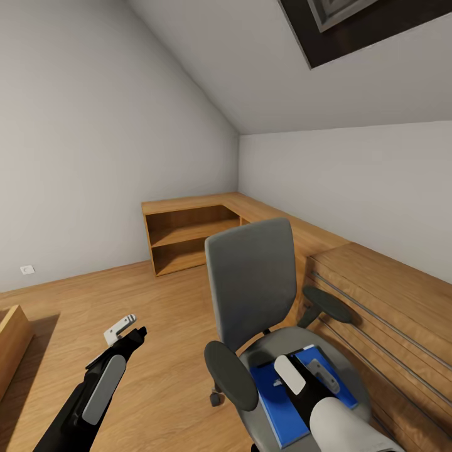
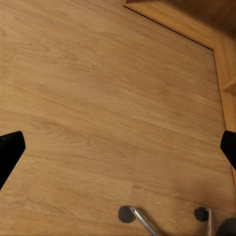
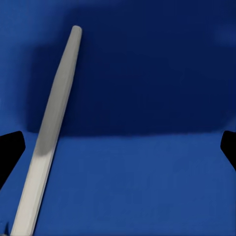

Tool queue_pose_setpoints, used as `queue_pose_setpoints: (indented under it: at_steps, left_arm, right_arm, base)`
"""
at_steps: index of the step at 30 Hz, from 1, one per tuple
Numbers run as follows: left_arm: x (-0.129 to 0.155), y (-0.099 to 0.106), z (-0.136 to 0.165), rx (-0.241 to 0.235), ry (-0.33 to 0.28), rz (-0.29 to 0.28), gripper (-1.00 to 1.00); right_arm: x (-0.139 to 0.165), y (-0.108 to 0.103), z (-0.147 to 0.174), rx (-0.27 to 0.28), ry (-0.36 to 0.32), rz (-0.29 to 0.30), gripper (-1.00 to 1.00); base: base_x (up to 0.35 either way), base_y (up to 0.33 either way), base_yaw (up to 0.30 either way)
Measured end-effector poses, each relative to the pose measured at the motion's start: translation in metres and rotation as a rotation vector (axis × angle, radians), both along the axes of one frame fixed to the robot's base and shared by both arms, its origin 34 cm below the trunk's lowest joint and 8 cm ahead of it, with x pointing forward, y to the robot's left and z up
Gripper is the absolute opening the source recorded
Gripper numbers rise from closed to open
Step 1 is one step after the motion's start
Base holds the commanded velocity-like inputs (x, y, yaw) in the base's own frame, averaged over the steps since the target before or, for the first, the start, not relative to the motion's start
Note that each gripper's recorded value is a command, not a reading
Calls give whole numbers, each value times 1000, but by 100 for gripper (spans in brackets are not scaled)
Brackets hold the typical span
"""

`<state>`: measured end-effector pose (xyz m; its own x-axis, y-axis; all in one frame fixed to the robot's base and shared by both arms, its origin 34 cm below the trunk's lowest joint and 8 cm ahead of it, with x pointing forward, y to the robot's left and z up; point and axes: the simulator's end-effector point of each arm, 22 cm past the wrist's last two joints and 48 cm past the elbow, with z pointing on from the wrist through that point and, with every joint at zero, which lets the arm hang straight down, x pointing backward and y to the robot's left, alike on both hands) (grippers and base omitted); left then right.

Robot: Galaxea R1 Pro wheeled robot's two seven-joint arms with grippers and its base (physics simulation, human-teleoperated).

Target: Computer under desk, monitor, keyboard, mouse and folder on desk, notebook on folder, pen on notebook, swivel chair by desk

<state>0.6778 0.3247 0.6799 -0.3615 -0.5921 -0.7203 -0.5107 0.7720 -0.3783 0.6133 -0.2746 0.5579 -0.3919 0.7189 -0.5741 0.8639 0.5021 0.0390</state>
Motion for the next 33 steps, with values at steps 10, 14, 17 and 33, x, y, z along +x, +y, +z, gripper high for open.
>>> queue_pose_setpoints:
  at_steps: [10,14,17,33]
  left_arm:
    - [0,-5,-1,-8,0,-2,100]
    - [0,-6,-1,-9,0,-3,100]
    - [0,-6,-1,-9,0,-3,100]
    - [0,-6,-1,-9,0,-3,100]
  right_arm:
    - [-1,11,-6,36,33,51,100]
    - [1,14,-6,45,30,63,100]
    - [2,15,-7,49,29,68,100]
    - [2,17,-7,54,42,94,100]
  base:
    - [0,0,0]
    - [0,0,0]
    - [0,0,0]
    - [0,0,0]
